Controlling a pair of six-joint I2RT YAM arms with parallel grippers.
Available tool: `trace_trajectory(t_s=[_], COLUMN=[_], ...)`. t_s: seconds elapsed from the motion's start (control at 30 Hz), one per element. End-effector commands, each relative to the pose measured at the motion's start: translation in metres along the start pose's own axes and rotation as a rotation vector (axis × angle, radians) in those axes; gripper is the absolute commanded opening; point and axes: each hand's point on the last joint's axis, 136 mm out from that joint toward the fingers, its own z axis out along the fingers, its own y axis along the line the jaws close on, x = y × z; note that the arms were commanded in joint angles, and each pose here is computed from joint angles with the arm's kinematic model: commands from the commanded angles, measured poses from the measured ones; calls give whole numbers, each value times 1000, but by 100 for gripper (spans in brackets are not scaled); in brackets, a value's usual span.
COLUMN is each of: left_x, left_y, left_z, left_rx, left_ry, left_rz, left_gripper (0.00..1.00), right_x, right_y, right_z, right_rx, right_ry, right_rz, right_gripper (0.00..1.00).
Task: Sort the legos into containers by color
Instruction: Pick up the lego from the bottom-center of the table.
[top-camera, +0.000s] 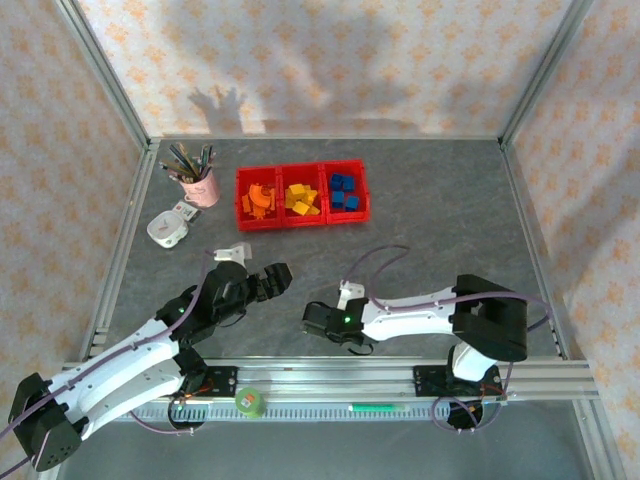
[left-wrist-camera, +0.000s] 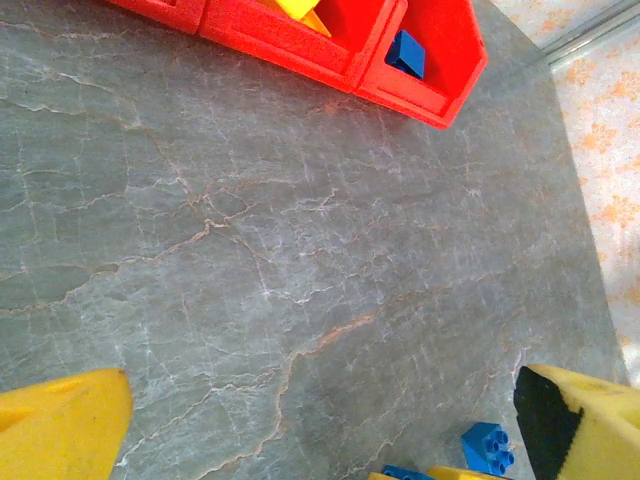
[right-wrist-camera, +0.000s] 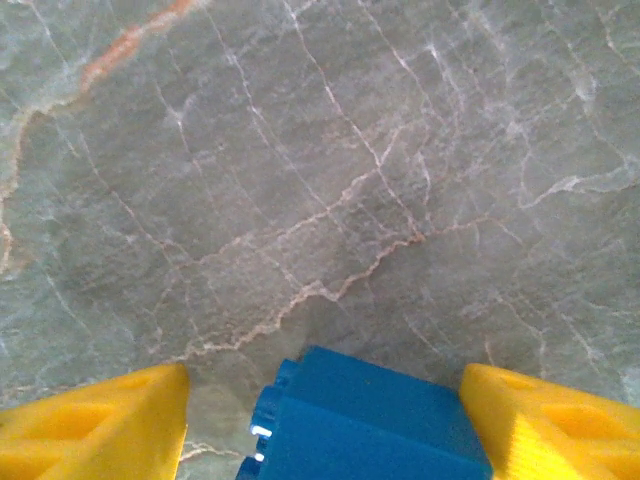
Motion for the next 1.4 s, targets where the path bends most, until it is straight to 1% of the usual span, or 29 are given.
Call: trace_trajectory(t_s=[0.0,0.17,0.27,0.4,0.53,0.63,0.7,0.8,0.9,0.97,1.13,1.23,1.37], left_x=[3,3,2,1,-3,-8,-15,-25,-36,-45,-69,-81,-92], left_y=[12,14,15,15,12,10,7,1,-3,-5,-14,-18,-24], left_z=[-2,-3,-5,-6,-7,-8,-10,-12,-10,-8,2,12,26], left_rx=[-44,-48,-49,-45,-38,-41,-41,-45,-57,-67,-61,-65,-73], left_ry=[-7,-11,-12,-25,-37,-54,-73,-94,-108,-121,-156,-171,-168], left_rz=[20,20,18,14,11,12,15,21,29,29,14,9,10], left_gripper=[99,99,99,99,99,99,99,99,99,99,99,99,99], right_x=[-12,-12,-10,-7,-18,-32,-52,-94,-143,-175,-251,-286,-326], right_y=[9,16,14,14,16,23,28,33,37,39,48,57,62], right_z=[-1,3,5,7,-4,-15,-27,-42,-48,-46,-25,-7,20], right_rx=[0,1,17,13,4,-36,-56,-78,-91,-104,-102,-67,-38], right_ry=[-68,-70,-64,-49,-84,-103,-144,-220,-297,-324,-381,-397,-397], right_rz=[18,-4,-20,-48,-70,-84,-92,-114,-131,-119,-148,-199,-202], right_gripper=[68,61,56,48,42,41,41,41,41,42,42,42,42])
